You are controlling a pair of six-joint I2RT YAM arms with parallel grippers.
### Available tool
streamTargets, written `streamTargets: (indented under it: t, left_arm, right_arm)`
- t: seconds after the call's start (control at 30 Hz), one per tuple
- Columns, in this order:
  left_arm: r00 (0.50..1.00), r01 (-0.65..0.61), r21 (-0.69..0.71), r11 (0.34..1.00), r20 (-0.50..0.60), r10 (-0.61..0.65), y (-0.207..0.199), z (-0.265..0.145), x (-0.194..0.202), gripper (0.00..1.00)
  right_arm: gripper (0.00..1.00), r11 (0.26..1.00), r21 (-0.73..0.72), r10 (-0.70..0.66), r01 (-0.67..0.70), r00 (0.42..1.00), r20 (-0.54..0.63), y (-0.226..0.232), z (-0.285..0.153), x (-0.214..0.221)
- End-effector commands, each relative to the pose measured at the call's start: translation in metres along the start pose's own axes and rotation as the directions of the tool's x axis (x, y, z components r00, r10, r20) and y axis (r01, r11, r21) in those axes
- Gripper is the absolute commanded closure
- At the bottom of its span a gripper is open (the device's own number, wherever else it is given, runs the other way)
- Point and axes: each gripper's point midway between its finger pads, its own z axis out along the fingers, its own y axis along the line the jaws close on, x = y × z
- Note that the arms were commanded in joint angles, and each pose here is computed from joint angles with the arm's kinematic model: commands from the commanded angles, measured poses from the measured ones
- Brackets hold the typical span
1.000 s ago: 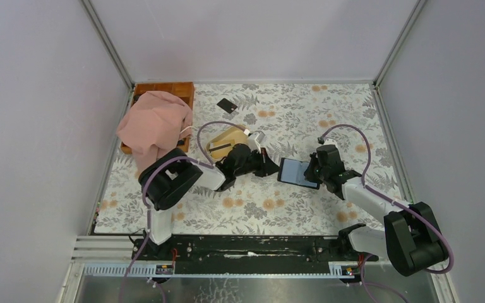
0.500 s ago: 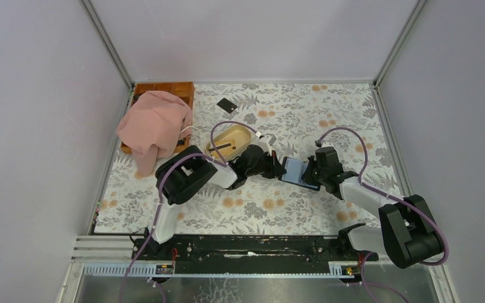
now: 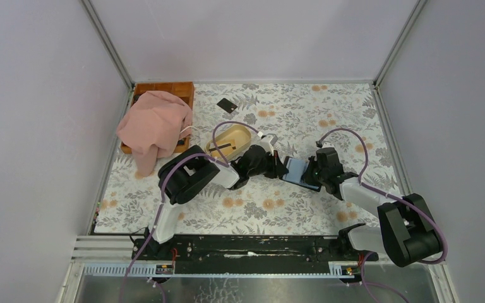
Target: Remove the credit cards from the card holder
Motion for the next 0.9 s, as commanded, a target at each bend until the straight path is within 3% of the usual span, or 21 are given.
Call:
streamTargets:
  t: [0.0, 0.5, 0.87]
  left_arm:
    - [0.998, 0.028, 0.1, 0.995, -0.06, -0.022, -0.026, 0.008, 0.023, 0.95]
    - [0.99, 0.12, 0.28, 0.952, -0.111, -0.092, -0.074, 0.015, 0.031, 0.96]
    - [0.977, 0.198, 0.44, 0.876, -0.166, -0.137, -0.121, -0.001, 0.034, 0.96]
  right_arm:
    - [1.0, 0.999, -0.037, 0.014, -0.014, 1.0, -0.004, 0.005, 0.004, 0.003]
    - [1.0, 0.999, -0.049, 0.022, -0.023, 1.0, -0.015, 0.005, 0.006, 0.005]
    - [1.0, 0.998, -0.05, 0.026, -0.027, 1.0, -0.014, 0.005, 0.008, 0.003]
